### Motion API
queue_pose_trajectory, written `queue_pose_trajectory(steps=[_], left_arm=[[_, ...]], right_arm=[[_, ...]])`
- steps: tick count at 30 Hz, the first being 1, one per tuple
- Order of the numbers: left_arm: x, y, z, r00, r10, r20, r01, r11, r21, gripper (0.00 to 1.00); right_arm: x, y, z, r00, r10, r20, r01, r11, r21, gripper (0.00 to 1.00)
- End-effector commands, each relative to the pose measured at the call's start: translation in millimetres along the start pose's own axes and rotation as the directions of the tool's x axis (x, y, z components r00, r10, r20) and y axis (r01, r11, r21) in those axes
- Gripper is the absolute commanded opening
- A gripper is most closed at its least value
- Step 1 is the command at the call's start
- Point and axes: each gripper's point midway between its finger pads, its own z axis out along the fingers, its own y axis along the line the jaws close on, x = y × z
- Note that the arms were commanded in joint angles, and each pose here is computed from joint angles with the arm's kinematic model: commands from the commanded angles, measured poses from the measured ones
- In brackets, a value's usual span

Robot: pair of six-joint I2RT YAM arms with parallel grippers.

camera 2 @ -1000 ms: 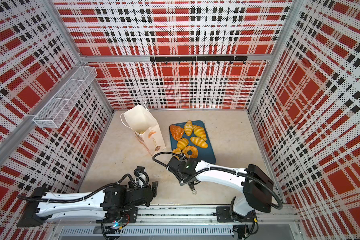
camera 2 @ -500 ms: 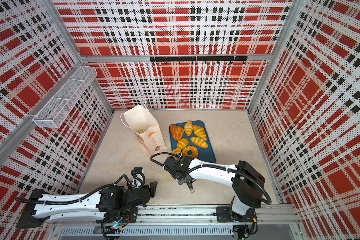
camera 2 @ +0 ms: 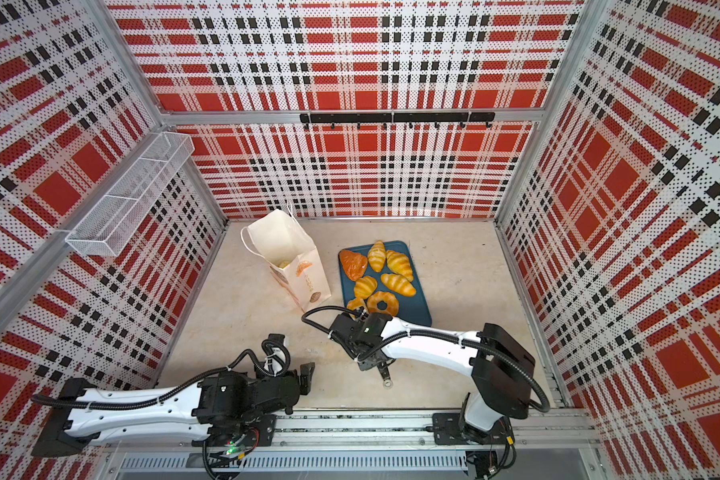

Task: Place the fake bread into the paper bag
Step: 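Squeeze the tongs shut on the flaky roll and lift it with right gripper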

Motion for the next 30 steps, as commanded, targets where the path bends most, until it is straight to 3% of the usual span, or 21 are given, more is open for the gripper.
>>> queue_pose_trajectory(steps=[1,14,30], left_arm=[[-3,1,0,1.000,-0.015,0.020,0.015,1.000,-0.006,0.99],[-1,-3,1,1.000,0.002,0.013,-0.001,1.000,-0.022,0.99],[0,-4,0,1.000,0.003,0.014,-0.003,1.000,-0.013,1.00]], right_arm=[[7,-8,-11,1.000,-0.007,0.021,0.008,1.000,-0.027,0.47],[16,-13,-9,0.999,-0.019,0.033,0.020,0.999,-0.049,0.58],[-12,-2,1,0.998,-0.043,0.049,0.043,0.999,0.000,0.60]])
